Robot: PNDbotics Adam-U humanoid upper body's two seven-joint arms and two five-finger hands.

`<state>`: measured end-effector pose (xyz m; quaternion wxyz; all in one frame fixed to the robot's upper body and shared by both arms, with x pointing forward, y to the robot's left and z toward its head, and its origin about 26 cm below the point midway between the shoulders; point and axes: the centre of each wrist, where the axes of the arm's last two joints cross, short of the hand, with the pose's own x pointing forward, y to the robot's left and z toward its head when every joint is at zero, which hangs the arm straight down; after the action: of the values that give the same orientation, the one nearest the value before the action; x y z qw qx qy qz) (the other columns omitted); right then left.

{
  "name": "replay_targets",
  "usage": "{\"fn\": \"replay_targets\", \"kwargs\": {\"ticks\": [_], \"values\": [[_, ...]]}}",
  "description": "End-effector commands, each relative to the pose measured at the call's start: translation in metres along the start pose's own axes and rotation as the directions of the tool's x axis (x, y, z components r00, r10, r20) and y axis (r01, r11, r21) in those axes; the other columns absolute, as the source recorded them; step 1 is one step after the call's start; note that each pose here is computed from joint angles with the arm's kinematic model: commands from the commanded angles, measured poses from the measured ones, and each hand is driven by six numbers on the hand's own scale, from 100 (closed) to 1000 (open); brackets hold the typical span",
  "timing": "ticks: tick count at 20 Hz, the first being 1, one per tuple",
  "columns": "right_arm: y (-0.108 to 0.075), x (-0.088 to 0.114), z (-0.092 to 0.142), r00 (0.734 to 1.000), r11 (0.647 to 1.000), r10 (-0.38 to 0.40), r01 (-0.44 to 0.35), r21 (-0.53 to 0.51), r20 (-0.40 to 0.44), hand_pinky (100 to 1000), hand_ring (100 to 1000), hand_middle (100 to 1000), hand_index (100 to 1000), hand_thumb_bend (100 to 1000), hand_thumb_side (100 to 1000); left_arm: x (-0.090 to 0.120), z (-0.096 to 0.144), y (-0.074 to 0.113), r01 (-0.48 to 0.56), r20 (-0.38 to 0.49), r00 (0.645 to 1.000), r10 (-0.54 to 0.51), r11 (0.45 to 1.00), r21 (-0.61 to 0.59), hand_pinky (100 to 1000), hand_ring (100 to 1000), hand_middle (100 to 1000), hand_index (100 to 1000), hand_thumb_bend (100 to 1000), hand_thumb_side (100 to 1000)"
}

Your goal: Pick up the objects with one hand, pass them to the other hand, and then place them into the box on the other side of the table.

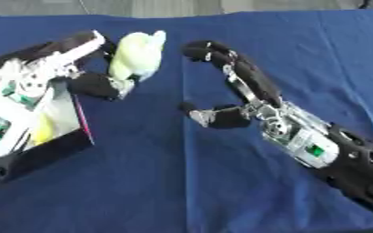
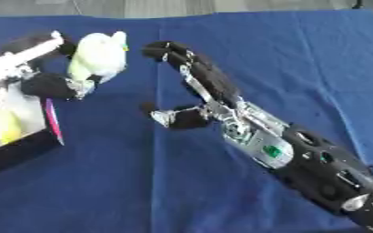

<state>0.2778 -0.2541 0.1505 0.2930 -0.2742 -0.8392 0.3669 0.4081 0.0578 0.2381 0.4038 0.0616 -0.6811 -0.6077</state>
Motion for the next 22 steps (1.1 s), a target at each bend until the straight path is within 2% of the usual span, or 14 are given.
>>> {"fn": "replay_targets", "kwargs": {"ticks": [1,8,13,16,17,18,19,20,21,22], "values": [[-0.01,0.001,-0.002,0.999,0.999,0.028,-0.027,-0.02,0.022,750,765,849,881,409,195,-0.007,0.019,0.026,0.009,-0.02,1.0,-0.007,0.997,0.073,1000,572,294,336,100,253],[-0.011,-0.001,0.0,0.999,0.999,0.037,-0.037,-0.026,0.014,751,766,851,879,419,183,-0.03,0.046,0.046,0.005,-0.093,0.996,0.009,0.989,0.15,1000,572,292,333,100,254],[-0.012,-0.002,0.002,0.998,0.999,0.05,-0.05,-0.019,0.023,754,766,841,871,453,133,-0.052,0.07,0.062,0.02,-0.166,0.986,0.016,0.978,0.21,1000,577,302,346,100,251],[-0.01,-0.001,0.003,0.997,0.998,0.054,-0.055,0.024,0.047,762,768,830,859,470,153,-0.06,0.078,0.065,0.03,-0.194,0.981,0.013,0.976,0.214,1000,580,309,354,100,248],[-0.009,-0.001,0.004,0.997,0.997,0.058,-0.061,0.05,0.056,769,771,822,854,574,147,-0.063,0.08,0.065,0.039,-0.206,0.979,0.007,0.976,0.214,1000,580,312,356,100,223],[-0.007,0.0,0.005,0.996,0.994,0.064,-0.069,0.085,0.066,771,773,825,853,485,181,-0.066,0.082,0.066,0.051,-0.22,0.976,-0.003,0.975,0.215,1000,580,313,357,100,247],[-0.006,0.0,0.006,0.995,0.99,0.071,-0.08,0.119,0.077,774,774,824,851,495,188,-0.069,0.085,0.066,0.066,-0.234,0.972,-0.014,0.974,0.216,1000,581,316,359,100,246],[-0.005,0.001,0.007,0.993,0.985,0.079,-0.091,0.146,0.085,776,775,822,850,533,186,-0.072,0.087,0.066,0.08,-0.251,0.968,-0.025,0.974,0.214,1000,584,321,366,100,174],[-0.004,0.001,0.007,0.992,0.98,0.087,-0.102,0.17,0.091,777,776,821,849,502,201,-0.077,0.09,0.066,0.096,-0.27,0.962,-0.038,0.974,0.206,1000,585,324,368,100,244],[-0.004,0.001,0.007,0.991,0.976,0.094,-0.111,0.185,0.096,778,775,820,848,505,200,-0.081,0.092,0.066,0.11,-0.287,0.957,-0.05,0.974,0.198,1000,586,326,371,100,244]]}}
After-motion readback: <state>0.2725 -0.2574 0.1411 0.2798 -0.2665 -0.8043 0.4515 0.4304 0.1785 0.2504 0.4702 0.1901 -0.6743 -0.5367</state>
